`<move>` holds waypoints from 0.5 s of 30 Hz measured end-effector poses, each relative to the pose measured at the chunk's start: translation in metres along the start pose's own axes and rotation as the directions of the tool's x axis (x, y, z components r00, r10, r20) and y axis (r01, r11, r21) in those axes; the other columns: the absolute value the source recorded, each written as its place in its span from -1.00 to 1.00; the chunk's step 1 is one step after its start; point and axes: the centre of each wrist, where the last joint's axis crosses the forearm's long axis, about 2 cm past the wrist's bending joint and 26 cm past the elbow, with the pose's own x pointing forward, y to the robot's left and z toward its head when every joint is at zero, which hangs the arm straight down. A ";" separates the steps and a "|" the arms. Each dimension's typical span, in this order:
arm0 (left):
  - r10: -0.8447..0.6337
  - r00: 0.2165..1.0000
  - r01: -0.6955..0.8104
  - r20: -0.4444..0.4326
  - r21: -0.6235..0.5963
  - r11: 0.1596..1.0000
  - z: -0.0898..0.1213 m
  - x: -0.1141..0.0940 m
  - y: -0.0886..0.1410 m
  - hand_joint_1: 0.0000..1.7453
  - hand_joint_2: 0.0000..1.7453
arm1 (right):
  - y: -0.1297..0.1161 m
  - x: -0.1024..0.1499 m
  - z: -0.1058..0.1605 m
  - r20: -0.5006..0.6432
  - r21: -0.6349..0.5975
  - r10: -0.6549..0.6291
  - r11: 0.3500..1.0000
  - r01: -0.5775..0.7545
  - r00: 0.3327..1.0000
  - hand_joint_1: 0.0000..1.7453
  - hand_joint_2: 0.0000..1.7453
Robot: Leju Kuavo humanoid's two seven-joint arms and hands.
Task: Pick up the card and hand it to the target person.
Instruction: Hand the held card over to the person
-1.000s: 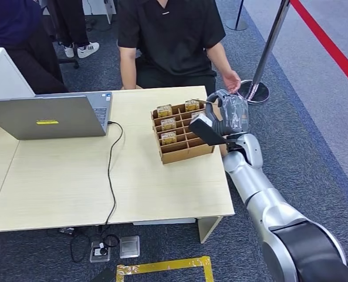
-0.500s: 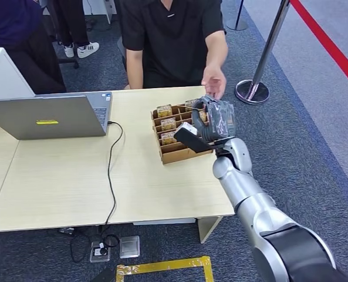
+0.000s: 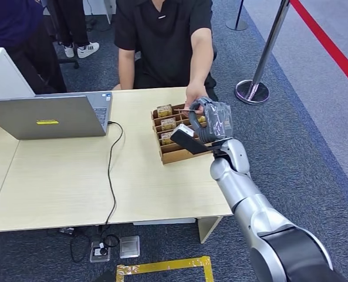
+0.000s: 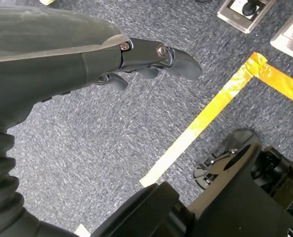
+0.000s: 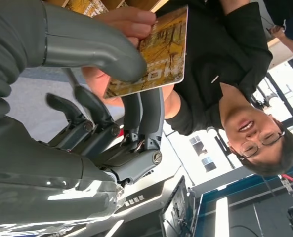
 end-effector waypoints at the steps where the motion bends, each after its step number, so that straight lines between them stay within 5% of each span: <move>1: 0.000 1.000 0.000 -0.001 -0.001 1.000 0.000 0.000 0.000 -1.00 -1.00 | 0.000 -0.001 0.000 -0.001 -0.001 0.002 1.000 -0.002 1.000 -1.00 -0.50; 2: 0.000 1.000 0.000 -0.001 -0.002 1.000 0.000 0.000 0.000 -1.00 -1.00 | -0.001 -0.002 0.000 -0.001 -0.003 0.003 1.000 -0.003 1.000 -1.00 -1.00; 15: -0.005 1.000 0.005 -0.011 -0.004 1.000 0.000 -0.002 0.001 -1.00 -1.00 | -0.018 -0.038 0.033 -0.065 -0.131 0.004 0.991 -0.013 0.998 -1.00 -1.00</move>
